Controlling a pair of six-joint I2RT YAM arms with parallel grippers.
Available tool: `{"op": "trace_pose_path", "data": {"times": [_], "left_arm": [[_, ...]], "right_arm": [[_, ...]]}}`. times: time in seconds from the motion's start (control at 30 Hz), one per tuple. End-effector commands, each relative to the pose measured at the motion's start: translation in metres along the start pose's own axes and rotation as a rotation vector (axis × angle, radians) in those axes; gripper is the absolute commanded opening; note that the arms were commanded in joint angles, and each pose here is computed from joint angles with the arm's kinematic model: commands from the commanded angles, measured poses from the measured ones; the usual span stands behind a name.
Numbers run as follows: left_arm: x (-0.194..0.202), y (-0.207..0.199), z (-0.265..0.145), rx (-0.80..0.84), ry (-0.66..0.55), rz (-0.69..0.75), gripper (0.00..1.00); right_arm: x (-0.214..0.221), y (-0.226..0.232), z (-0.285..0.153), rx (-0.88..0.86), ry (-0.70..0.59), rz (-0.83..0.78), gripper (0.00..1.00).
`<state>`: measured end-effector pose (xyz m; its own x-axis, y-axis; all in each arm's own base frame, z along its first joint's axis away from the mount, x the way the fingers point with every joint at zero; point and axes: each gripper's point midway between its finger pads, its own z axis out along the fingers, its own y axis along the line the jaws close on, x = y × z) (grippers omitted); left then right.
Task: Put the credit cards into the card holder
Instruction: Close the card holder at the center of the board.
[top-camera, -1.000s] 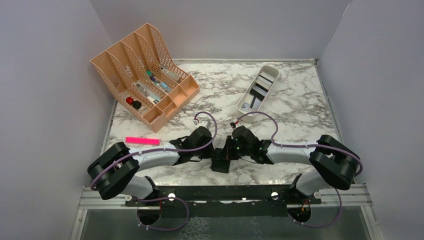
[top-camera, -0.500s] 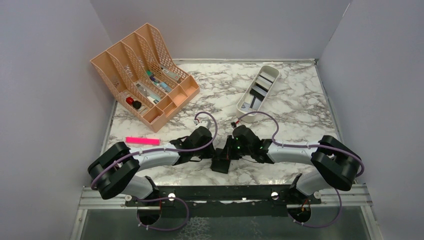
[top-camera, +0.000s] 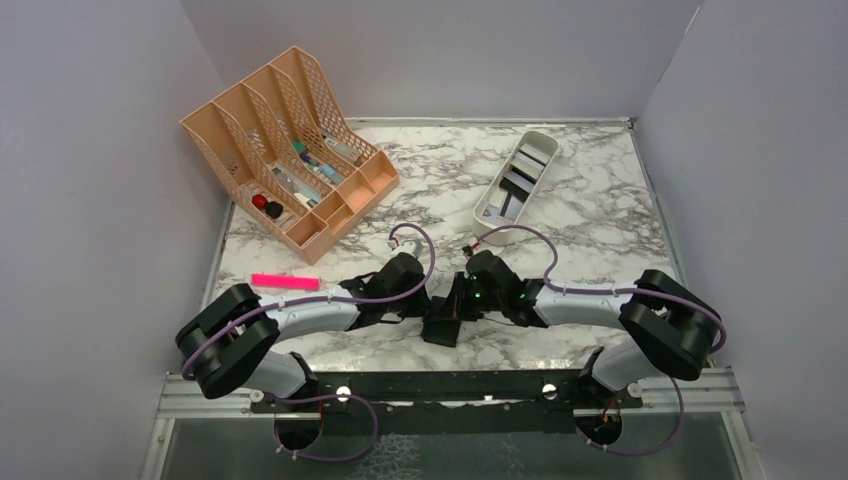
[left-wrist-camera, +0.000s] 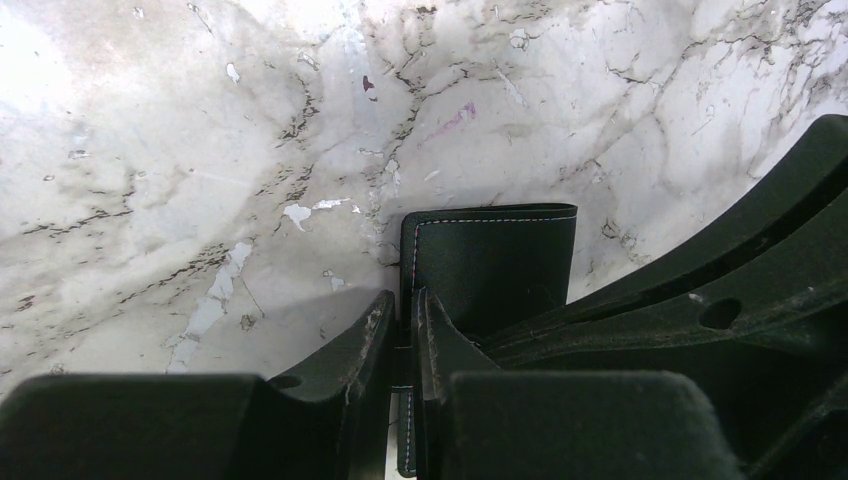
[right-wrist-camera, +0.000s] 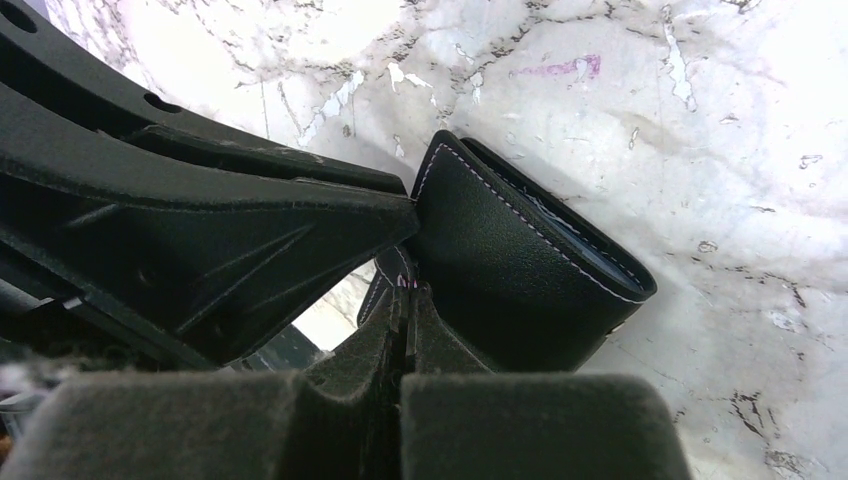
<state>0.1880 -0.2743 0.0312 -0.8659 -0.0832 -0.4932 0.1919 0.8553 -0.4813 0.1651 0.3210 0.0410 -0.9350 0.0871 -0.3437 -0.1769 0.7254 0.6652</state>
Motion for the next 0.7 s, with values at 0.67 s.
{"op": "trace_pose_path", "data": {"times": [0.67], "left_arm": [[0.007, 0.009, 0.000, -0.023, 0.022, 0.010, 0.15]], "right_arm": [[-0.001, -0.028, -0.003, 0.114, -0.032, -0.020, 0.01]]}}
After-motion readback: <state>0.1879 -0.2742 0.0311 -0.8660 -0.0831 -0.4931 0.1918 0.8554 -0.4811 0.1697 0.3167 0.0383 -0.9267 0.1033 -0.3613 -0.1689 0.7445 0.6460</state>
